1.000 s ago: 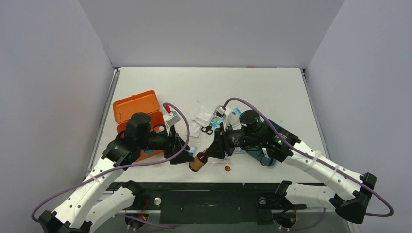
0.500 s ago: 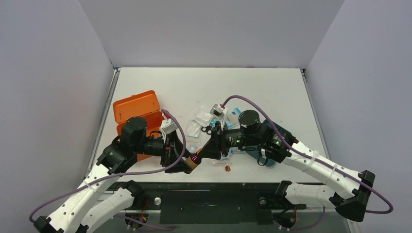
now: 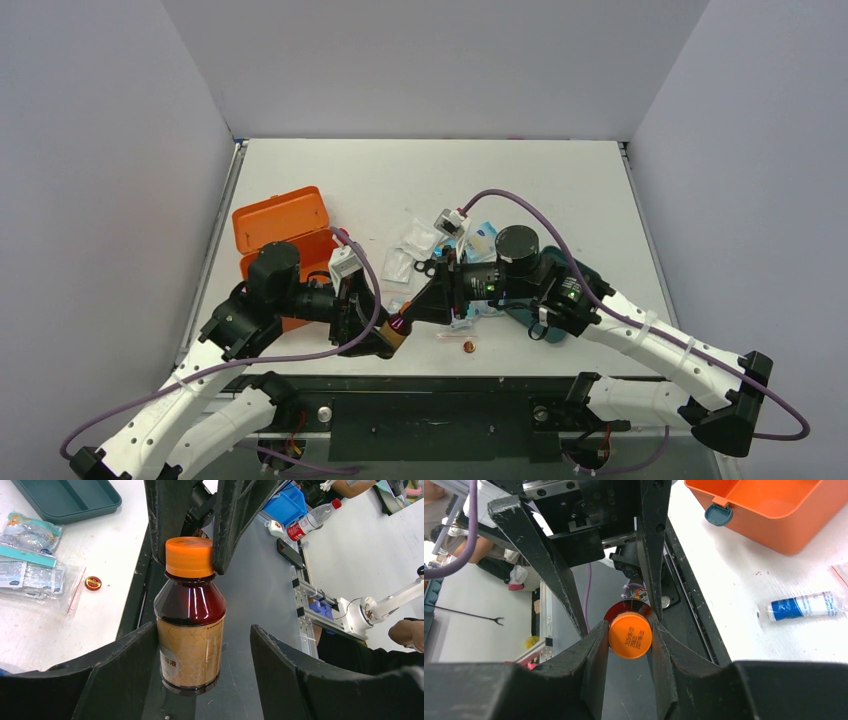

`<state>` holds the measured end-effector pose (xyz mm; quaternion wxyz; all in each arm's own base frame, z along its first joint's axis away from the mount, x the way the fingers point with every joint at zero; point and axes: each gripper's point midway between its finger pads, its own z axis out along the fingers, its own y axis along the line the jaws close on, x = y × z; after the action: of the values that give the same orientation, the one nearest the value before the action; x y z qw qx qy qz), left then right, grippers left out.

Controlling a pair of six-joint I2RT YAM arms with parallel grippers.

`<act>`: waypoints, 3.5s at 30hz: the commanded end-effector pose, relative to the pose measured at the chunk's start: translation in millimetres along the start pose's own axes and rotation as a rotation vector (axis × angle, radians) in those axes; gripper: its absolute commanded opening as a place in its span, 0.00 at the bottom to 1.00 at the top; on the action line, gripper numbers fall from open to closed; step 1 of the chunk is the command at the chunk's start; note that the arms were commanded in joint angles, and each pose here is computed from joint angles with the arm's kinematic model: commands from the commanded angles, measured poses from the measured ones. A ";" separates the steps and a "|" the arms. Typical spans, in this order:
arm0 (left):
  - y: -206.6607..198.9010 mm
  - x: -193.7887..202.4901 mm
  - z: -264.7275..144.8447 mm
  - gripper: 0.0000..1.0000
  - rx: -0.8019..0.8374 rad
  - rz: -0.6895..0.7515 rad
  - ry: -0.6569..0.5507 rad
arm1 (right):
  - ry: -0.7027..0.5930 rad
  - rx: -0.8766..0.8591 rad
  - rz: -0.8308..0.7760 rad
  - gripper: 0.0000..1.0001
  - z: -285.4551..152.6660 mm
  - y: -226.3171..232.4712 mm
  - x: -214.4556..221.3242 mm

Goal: Organize the medicine kit

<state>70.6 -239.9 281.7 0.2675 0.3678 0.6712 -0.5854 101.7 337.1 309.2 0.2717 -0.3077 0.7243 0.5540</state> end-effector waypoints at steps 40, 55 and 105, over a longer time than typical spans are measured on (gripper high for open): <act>113.0 -54.7 -59.2 0.00 -0.875 -0.116 -0.120 | -0.263 0.412 -0.073 0.64 -67.1 -50.8 -32.3; 193.0 -33.2 -178.0 0.00 -1.454 -0.320 -0.172 | -0.195 0.476 -0.081 0.63 -64.5 -68.8 -18.4; 321.5 56.2 -202.8 0.40 -1.539 -0.868 -0.055 | -0.130 0.532 -0.077 0.63 -69.6 -94.4 19.7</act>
<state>285.0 -12.0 65.3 0.1718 -0.2070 0.9631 -0.0052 152.0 252.7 243.1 0.3866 -0.2174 0.8231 0.3547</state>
